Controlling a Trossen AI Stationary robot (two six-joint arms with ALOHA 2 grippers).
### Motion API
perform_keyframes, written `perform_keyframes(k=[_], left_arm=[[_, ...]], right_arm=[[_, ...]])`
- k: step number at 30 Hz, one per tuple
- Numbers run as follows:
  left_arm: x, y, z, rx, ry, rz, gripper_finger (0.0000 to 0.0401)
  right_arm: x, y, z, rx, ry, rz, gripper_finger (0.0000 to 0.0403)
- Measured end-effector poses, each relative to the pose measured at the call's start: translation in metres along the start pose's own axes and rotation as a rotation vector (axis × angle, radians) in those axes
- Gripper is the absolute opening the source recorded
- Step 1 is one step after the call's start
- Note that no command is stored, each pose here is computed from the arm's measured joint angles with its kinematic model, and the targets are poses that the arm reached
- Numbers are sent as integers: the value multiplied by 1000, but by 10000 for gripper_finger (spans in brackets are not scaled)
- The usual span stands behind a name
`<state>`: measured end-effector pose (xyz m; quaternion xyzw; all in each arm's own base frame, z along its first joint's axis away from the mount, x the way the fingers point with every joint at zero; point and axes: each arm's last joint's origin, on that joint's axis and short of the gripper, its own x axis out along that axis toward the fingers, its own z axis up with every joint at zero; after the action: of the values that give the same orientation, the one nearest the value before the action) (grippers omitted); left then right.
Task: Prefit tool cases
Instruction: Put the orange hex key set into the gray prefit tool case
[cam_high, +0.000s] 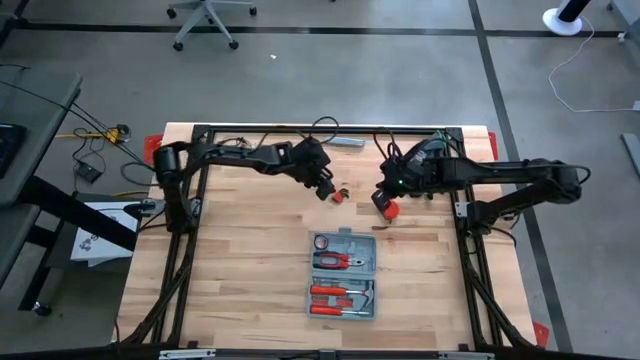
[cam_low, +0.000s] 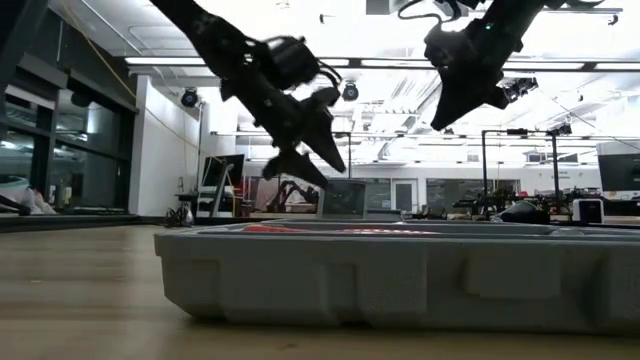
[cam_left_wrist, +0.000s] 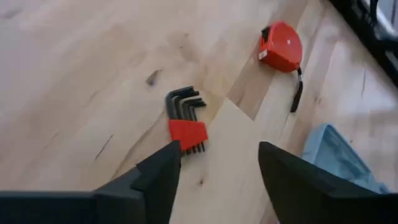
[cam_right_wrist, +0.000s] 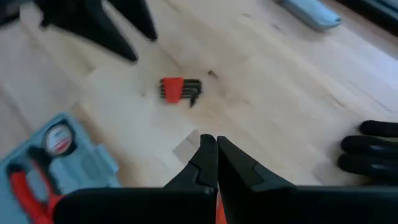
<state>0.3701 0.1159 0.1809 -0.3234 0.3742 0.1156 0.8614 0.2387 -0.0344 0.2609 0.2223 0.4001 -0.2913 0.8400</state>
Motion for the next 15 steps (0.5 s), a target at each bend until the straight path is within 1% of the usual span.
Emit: perform_keyframes(k=[3, 7, 9, 15], left_arm=[[13, 2, 5, 62, 57, 25, 223], [24, 3, 14, 122, 122, 126, 224], [28, 2, 20, 153, 130, 147, 224], [41, 1, 27, 139, 134, 151, 223]], right_arm=[[2, -1, 1, 29, -20, -44, 0], [5, -1, 0, 62, -23, -70, 0], [5, -1, 0, 71, -20, -74, 0], [5, -2, -1, 51, -19, -87, 0]])
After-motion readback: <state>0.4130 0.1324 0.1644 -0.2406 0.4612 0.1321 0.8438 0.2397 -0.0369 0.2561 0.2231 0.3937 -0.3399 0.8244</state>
